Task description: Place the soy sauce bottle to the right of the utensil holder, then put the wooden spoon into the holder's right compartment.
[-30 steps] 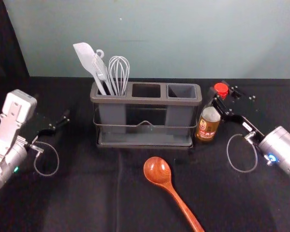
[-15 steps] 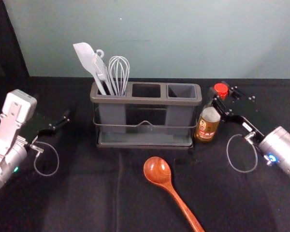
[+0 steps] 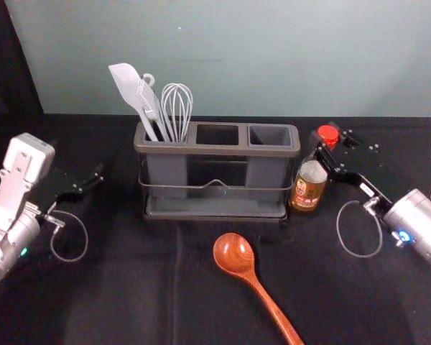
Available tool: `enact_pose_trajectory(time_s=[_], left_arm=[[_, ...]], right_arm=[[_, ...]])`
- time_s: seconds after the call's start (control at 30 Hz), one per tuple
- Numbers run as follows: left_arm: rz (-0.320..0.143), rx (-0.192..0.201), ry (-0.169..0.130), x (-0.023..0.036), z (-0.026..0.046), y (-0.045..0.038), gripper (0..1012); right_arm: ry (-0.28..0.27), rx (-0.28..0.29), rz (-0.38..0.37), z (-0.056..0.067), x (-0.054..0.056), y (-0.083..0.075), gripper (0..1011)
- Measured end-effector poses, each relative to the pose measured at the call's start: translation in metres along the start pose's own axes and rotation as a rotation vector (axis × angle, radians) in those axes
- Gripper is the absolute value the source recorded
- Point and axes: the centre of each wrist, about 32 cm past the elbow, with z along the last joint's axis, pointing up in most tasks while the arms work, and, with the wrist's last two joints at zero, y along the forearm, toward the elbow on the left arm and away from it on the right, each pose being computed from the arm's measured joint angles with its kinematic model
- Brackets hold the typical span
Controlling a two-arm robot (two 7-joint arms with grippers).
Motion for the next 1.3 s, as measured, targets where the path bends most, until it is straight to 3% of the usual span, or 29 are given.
enact_pose_trajectory(time_s=[0.2, 0.43, 0.8, 0.9, 0.93, 1.0, 1.3], left_arm=[[0.000, 0.000, 0.000, 0.0000, 0.0000, 0.0000, 1000], [0.000, 0.000, 0.000, 0.0000, 0.0000, 0.0000, 1000], [0.000, 0.000, 0.000, 0.0000, 0.0000, 0.0000, 1000], [0.000, 0.000, 0.000, 0.0000, 0.0000, 0.0000, 1000], [0.000, 0.000, 0.000, 0.0000, 0.0000, 0.0000, 1000], [0.000, 0.000, 0.000, 0.0000, 0.0000, 0.0000, 1000], [0.000, 0.000, 0.000, 0.0000, 0.0000, 0.0000, 1000]], right_arm=[[0.000, 0.002, 0.002, -0.001, 0.000, 0.000, 398], [-0.007, 0.022, 0.001, 0.004, -0.001, 0.000, 635], [-0.096, 0.092, 0.013, 0.044, -0.015, -0.005, 965], [-0.128, 0.083, 0.029, 0.057, -0.029, -0.005, 1004], [-0.128, 0.083, 0.029, 0.057, -0.029, -0.005, 1004], [-0.138, 0.063, 0.041, 0.060, -0.039, -0.006, 1004], [-0.177, -0.080, 0.035, 0.052, -0.089, -0.015, 1004]])
